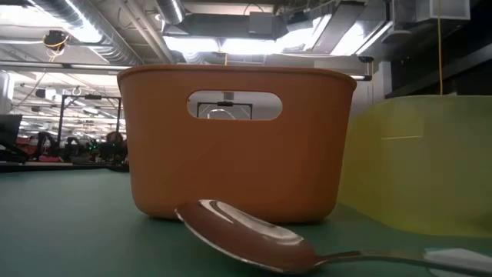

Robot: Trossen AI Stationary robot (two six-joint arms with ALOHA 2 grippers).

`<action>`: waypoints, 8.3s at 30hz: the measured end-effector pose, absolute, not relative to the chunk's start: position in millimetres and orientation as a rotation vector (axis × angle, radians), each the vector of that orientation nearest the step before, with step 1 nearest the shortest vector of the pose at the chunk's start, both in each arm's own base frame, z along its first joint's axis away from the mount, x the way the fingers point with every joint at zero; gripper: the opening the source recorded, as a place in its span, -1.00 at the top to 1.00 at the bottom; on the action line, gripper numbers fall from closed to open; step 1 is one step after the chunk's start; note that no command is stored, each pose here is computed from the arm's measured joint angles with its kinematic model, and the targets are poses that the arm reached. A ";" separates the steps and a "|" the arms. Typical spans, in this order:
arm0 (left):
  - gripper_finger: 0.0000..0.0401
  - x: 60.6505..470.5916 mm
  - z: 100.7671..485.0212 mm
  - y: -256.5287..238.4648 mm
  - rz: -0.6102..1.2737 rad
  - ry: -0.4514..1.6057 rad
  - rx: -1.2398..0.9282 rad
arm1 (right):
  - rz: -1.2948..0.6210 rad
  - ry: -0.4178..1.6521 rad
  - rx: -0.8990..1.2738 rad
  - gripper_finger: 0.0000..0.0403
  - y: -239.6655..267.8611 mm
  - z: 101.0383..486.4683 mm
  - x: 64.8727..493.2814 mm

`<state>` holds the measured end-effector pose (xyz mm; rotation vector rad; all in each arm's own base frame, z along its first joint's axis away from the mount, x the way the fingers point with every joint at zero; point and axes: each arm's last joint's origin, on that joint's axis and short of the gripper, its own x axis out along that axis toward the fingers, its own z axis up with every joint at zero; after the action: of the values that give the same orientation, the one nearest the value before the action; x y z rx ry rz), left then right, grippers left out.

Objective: Sort silverware by color (type)
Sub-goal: Put the blue patterned spoon into the yellow bin, then put the black spoon into the orange bin

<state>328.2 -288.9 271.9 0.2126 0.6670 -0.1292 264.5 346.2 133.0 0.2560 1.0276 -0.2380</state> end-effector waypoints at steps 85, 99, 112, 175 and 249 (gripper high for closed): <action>0.59 312.9 277.2 -312.1 -0.181 0.594 0.190 | -0.211 0.921 0.146 0.96 314.9 225.0 245.3; 0.59 313.5 277.2 -311.4 -0.179 0.595 0.190 | -0.147 1.063 -0.249 0.98 264.3 282.5 209.1; 0.59 325.4 277.8 -297.9 -0.084 0.575 0.197 | 0.209 1.350 -0.682 0.96 224.3 295.2 214.8; 0.59 354.4 277.5 -261.7 0.030 0.585 0.174 | 1.110 1.050 -1.530 0.94 145.5 294.3 294.0; 0.59 356.2 277.6 -259.2 0.036 0.586 0.173 | 0.813 0.979 -1.351 0.39 152.3 298.5 310.1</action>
<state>356.2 -259.2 277.6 0.1727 0.5859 0.0364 310.1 152.3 298.5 -1.3508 0.9787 0.8134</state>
